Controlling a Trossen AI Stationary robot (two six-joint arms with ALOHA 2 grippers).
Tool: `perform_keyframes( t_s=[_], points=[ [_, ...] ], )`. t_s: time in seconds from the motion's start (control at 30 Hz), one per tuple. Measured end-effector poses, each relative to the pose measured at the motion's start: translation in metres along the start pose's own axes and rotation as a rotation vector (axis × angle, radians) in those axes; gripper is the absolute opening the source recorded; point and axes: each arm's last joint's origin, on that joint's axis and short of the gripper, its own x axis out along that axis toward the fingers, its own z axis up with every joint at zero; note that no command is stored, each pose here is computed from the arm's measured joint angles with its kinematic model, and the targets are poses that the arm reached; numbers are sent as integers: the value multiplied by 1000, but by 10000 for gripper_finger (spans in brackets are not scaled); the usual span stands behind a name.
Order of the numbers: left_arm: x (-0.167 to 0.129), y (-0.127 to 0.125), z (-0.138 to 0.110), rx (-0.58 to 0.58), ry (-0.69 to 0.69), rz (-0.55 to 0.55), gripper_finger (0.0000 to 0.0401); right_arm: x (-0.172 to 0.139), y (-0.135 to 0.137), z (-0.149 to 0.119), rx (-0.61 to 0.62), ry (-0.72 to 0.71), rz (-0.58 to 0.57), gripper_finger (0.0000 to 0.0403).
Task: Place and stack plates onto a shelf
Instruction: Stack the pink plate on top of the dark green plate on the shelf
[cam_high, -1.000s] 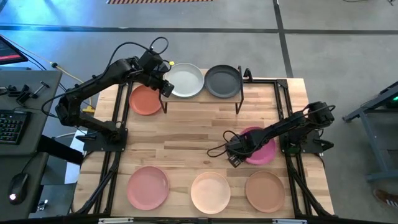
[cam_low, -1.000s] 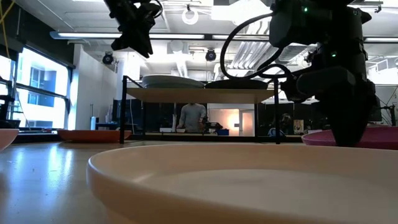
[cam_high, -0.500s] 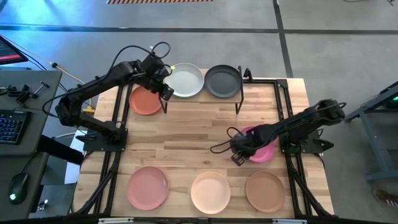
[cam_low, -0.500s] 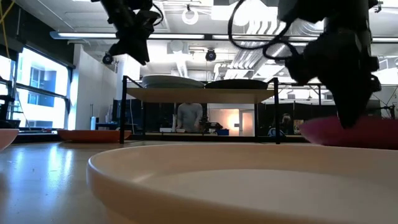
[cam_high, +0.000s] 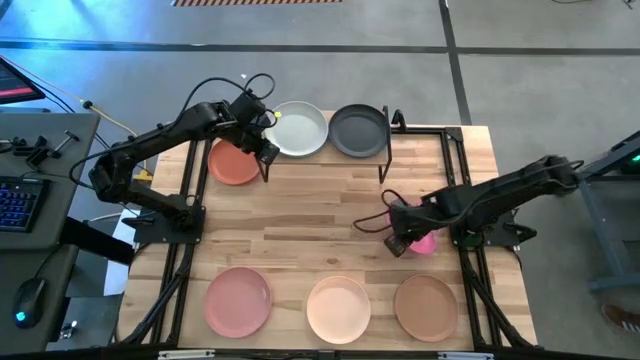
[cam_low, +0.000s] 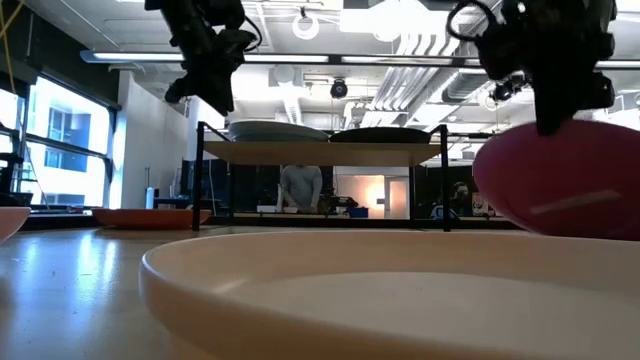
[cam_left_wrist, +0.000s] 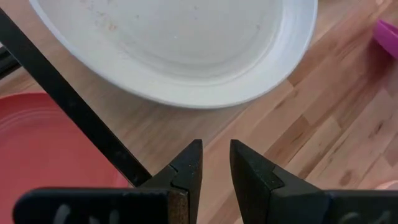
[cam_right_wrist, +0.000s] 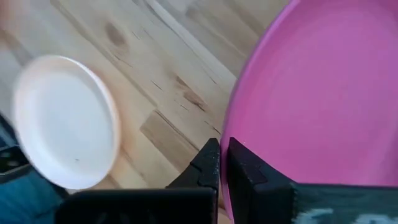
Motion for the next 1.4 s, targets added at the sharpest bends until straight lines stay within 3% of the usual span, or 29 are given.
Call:
perform_keyframes(
  t_s=[0.67, 1.1, 1.23, 1.4],
  points=[
    [0, 0, 0, -10, 4, -15, 72, -76, -27, -10, 57, -314, 239, 0],
    [0, 0, 0, 1, 4, -15, 72, -132, -25, -6, -136, -724, 587, 0],
    [0, -1, 0, 1, 3, -16, 72, -144, -25, 0, -218, -882, 589, 0],
    [0, -1, 0, 1, -1, -16, 72, -151, -27, 15, -347, -1064, 485, 0]
  ],
)
